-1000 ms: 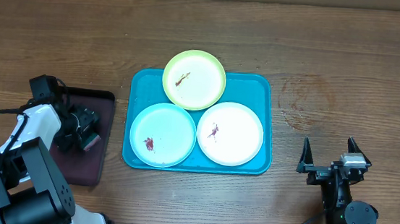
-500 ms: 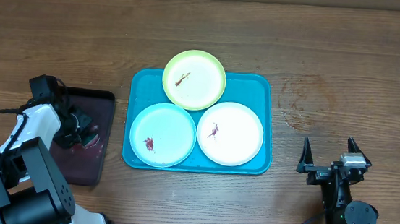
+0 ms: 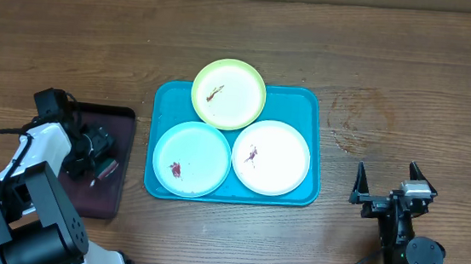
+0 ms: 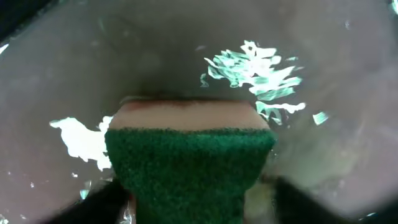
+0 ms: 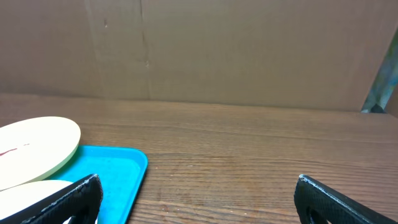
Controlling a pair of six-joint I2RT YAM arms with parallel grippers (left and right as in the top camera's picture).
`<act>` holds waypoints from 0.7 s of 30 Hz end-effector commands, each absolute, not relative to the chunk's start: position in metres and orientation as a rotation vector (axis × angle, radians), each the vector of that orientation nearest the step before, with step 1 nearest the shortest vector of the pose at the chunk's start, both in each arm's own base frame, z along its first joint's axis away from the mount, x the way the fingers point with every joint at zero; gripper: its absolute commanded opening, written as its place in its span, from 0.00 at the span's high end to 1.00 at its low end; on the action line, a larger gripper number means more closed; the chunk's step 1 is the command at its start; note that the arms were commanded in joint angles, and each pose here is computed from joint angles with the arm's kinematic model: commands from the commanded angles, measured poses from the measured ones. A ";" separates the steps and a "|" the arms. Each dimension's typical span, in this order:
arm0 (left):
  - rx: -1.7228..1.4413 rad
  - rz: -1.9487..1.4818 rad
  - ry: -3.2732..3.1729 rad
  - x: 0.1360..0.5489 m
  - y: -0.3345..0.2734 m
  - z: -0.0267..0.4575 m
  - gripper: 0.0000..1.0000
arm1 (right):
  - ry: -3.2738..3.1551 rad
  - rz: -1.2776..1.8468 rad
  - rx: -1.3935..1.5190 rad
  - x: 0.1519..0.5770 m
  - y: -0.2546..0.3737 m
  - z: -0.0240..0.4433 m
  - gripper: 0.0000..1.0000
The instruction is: Clean dirty plates on tray and stack at the side
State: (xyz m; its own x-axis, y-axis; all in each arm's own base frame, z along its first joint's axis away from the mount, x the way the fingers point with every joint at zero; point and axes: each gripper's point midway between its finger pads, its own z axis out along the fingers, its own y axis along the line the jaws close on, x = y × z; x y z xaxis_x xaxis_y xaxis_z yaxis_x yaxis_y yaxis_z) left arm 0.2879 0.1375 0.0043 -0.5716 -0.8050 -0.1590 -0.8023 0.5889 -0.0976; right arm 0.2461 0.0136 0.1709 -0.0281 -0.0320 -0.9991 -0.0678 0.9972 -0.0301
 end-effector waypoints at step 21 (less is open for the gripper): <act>-1.336 -0.101 2.633 0.326 0.145 0.116 0.96 | 1.595 0.032 -0.083 0.246 0.015 0.169 0.00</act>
